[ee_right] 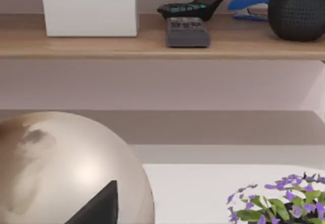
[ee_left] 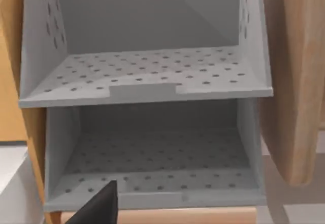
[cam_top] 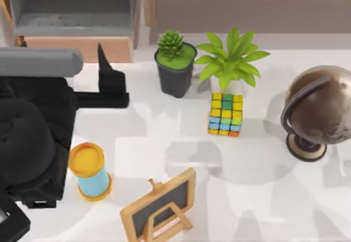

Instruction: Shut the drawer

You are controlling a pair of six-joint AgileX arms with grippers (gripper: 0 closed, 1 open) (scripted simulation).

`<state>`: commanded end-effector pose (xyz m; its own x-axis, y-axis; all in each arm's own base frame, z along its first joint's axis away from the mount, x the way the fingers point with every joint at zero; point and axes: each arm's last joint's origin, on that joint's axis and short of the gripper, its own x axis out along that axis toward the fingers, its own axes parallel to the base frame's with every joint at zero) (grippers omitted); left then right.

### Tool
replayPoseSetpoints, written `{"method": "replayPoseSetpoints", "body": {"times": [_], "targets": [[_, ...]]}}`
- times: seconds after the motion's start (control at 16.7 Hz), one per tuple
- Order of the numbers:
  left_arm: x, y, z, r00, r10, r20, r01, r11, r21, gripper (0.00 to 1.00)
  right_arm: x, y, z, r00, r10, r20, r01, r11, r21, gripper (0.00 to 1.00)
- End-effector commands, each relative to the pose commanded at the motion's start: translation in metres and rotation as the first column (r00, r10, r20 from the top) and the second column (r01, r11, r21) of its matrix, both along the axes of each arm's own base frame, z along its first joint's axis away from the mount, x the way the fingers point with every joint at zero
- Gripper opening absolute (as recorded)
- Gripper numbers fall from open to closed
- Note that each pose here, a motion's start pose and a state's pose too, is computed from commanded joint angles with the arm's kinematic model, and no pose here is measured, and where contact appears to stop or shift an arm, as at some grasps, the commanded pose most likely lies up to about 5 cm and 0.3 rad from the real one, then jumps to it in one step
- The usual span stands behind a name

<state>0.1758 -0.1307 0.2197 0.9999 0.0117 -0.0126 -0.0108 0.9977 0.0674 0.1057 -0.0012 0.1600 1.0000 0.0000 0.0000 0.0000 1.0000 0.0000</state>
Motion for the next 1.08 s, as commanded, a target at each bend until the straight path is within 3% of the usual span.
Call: {"method": "replayPoseSetpoints", "body": {"times": [0.24, 0.48, 0.78, 1.08], "targets": [[0.027, 0.028, -0.023, 0.999, 0.015, -0.043, -0.006, 0.979, 0.203, 1.00, 0.000, 0.000, 0.000, 1.000, 0.000, 0.000, 0.000, 1.000, 0.000, 1.00], [0.055, 0.080, -0.055, 0.993, 0.028, -0.115, 0.027, 0.890, 0.454, 1.00, 0.000, 0.000, 0.000, 1.000, 0.000, 0.000, 0.000, 1.000, 0.000, 1.00], [0.066, 0.161, -0.095, 0.982, 0.026, -0.189, 0.118, 0.694, 0.711, 1.00, 0.000, 0.000, 0.000, 1.000, 0.000, 0.000, 0.000, 1.000, 0.000, 1.00], [0.060, 0.236, -0.118, 0.989, 0.002, -0.146, 0.131, 0.433, 0.892, 1.00, 0.000, 0.000, 0.000, 1.000, 0.000, 0.000, 0.000, 1.000, 0.000, 1.00]]}}
